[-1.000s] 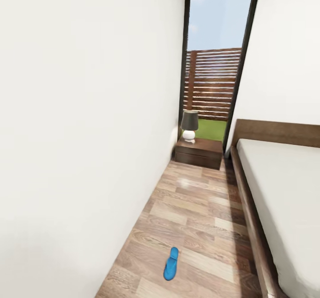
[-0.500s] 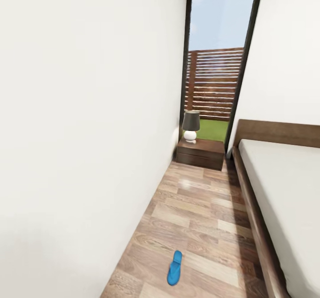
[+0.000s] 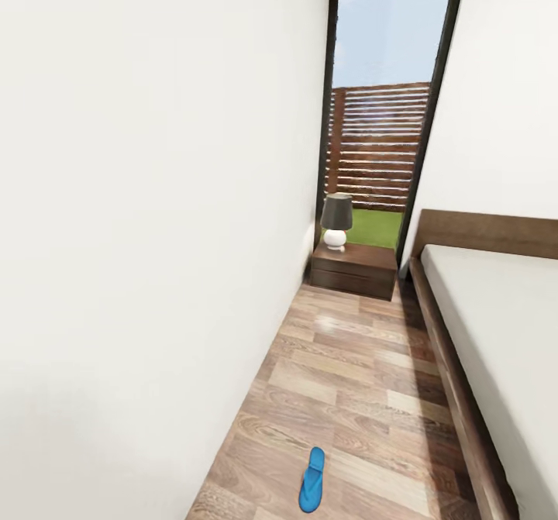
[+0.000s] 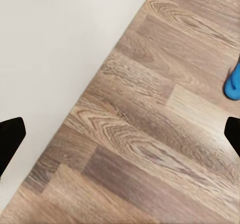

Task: In the bedroom, move the book from the bed onto either nightstand, and place the two sandals side by side next to the bed.

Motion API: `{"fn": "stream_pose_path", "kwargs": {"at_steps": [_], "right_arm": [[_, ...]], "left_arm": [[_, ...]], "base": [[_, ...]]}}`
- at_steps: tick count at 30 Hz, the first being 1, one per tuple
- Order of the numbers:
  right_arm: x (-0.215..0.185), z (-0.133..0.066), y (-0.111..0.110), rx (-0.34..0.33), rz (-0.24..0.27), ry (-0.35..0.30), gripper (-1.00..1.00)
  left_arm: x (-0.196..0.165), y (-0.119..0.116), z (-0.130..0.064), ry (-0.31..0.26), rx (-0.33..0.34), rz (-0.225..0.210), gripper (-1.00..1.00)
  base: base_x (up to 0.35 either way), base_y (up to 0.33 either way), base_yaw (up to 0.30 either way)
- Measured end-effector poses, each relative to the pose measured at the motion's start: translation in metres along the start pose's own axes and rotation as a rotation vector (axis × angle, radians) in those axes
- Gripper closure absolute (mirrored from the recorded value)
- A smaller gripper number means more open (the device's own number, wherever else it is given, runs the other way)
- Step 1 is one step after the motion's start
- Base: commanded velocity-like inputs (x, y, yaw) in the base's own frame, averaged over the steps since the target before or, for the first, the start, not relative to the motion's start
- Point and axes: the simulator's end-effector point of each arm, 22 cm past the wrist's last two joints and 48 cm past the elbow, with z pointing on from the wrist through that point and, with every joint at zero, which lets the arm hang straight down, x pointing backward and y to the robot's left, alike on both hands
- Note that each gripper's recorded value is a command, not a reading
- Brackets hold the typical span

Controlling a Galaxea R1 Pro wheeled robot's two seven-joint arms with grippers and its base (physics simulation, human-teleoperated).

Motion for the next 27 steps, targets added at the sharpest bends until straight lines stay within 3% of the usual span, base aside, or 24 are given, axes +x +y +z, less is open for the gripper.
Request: {"fn": "stream_pose_path", "kwargs": {"at_steps": [6,16,27], "right_arm": [[-0.0002,0.0000,-0.0002,0.000,0.002,0.000,-1.00],[-0.0003,0.0001,-0.0006,0.001,0.002,0.000,-1.00],[-0.0006,0.0001,-0.0014,0.002,0.003,-0.001,-1.00]], "left_arm": [[0.0000,0.0000,0.0000,0.000,0.000,0.000,-1.00],[0.0001,0.0000,0.0001,0.000,0.000,0.000,-1.00],[0.0000,-0.0001,0.0002,0.000,0.000,0.000,-1.00]], "base": [[0.175,0.096,0.000],[0.018,0.009,-0.006],[0.000,0.000,-0.172]]}}
